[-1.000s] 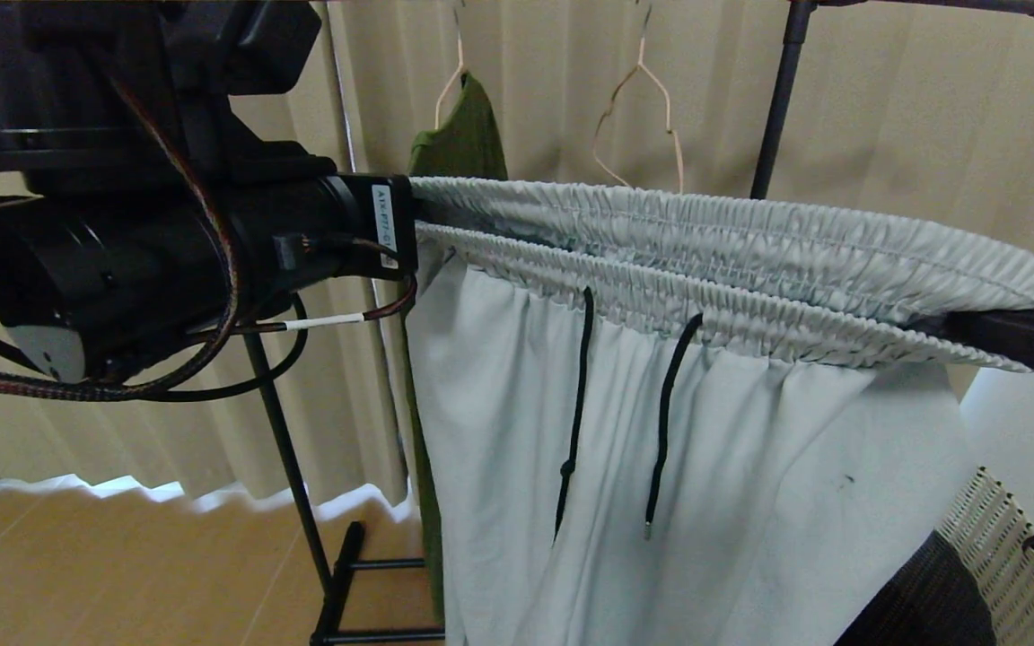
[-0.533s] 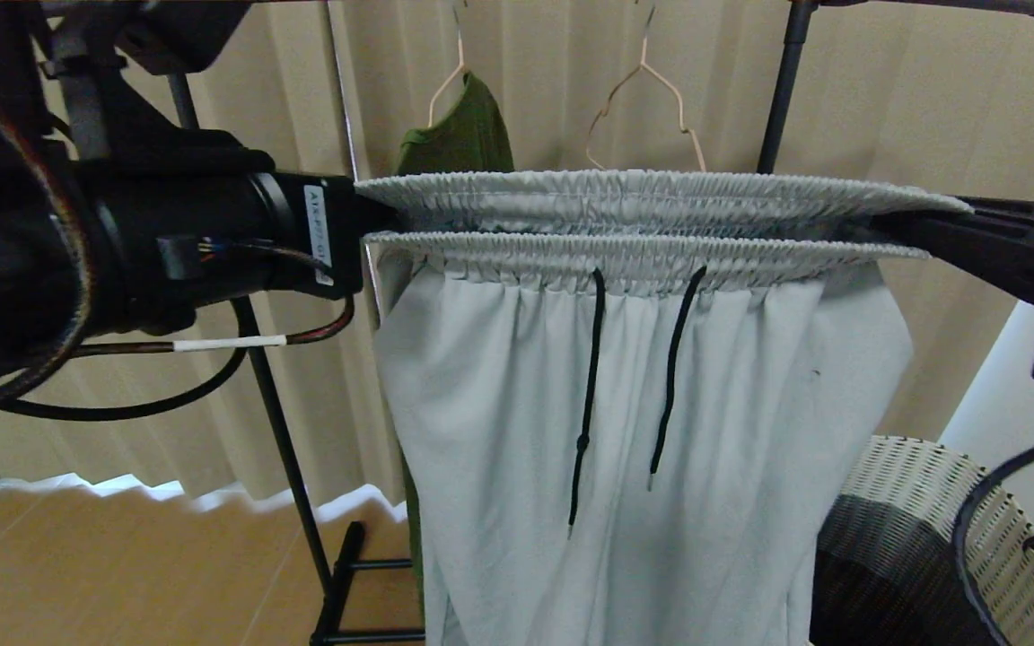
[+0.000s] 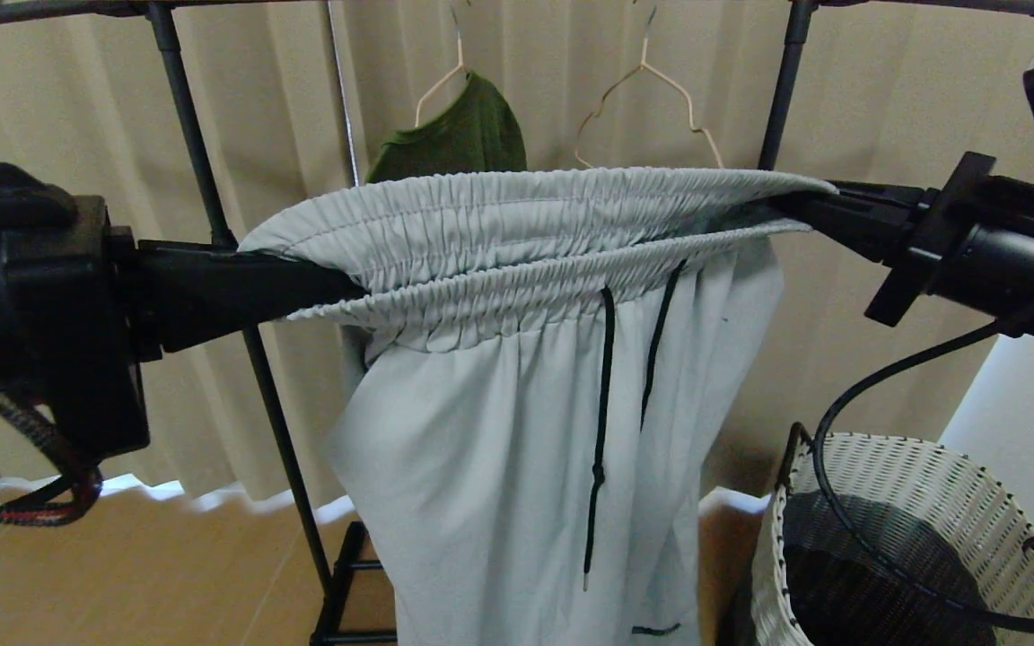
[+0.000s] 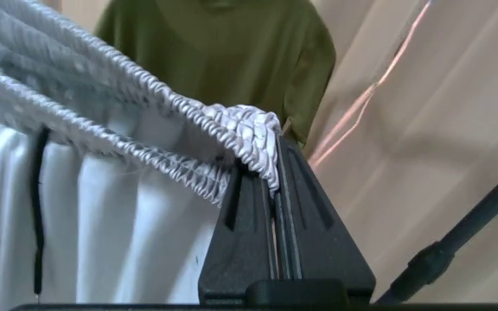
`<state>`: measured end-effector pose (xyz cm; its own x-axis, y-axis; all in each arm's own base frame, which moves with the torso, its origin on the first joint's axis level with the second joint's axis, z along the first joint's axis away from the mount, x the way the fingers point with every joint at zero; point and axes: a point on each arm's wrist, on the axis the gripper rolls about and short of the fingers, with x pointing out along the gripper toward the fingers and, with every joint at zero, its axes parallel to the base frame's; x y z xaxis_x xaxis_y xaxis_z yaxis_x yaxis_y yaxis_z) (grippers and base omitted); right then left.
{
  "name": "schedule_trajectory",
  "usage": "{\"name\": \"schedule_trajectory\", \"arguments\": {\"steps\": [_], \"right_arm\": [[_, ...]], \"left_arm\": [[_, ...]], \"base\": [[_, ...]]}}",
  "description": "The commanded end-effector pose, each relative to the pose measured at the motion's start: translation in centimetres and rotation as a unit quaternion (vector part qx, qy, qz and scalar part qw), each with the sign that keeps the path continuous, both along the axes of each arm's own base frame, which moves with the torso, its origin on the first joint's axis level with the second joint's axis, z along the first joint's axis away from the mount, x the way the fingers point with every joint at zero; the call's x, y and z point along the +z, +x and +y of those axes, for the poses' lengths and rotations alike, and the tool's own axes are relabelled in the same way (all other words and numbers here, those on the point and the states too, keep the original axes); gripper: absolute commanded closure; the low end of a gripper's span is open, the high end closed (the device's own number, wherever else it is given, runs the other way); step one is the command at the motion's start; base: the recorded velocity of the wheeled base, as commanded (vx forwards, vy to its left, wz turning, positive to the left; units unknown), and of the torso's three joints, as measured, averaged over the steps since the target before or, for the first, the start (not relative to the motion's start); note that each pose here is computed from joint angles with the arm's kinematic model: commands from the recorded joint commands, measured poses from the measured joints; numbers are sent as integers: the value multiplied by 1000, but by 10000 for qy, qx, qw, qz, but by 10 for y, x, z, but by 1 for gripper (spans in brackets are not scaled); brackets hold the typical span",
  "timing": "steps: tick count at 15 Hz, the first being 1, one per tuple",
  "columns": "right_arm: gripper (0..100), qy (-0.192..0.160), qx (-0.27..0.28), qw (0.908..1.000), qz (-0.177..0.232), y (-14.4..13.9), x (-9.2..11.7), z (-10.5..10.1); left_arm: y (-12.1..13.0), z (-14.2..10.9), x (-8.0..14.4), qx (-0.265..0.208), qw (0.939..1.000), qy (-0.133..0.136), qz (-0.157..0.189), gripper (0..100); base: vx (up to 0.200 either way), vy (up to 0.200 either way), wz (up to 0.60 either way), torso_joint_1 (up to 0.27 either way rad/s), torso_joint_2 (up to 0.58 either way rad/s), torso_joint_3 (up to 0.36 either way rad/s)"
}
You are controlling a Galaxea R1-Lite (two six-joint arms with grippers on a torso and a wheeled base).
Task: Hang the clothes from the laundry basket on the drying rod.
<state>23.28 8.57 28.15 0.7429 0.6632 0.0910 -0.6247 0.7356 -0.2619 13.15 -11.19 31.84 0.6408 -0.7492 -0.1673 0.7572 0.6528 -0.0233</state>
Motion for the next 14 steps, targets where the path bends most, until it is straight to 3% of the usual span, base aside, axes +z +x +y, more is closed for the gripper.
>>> {"name": "schedule_trajectory", "arguments": {"steps": [1,3,5,6,8,9,14], "right_arm": [[100,-41,-7,9999,120,6,-6,2],[100,-10,-76,10000,42,2,-2,0],[100,40,-245,9997,-74,-6,6,-4],[100,82,-298,9994,-173,-13,12,-6],[100,88,-305,9993,-187,-26,20,-10],[100,67,-306,9994,-129,-34,23,-13],[100,-66,-299,9992,239,-45,9,-16]], "left_arm": [[-6,3,1,-38,10000,-45,-57,100],[-2,2,0,63,9999,-19,-95,100],[6,-1,-3,570,9980,200,-160,100],[16,-7,-8,1100,9929,409,-208,100],[32,-18,-18,1617,9848,556,-295,100],[37,-26,-20,1796,9817,487,-401,100],[37,-35,-19,1797,9812,388,-596,100]], "base": [[0,0,0,0,0,0],[0,0,0,0,0,0],[0,0,0,0,0,0],[0,0,0,0,0,0],[0,0,0,0,0,0],[0,0,0,0,0,0],[0,0,0,0,0,0]]}}
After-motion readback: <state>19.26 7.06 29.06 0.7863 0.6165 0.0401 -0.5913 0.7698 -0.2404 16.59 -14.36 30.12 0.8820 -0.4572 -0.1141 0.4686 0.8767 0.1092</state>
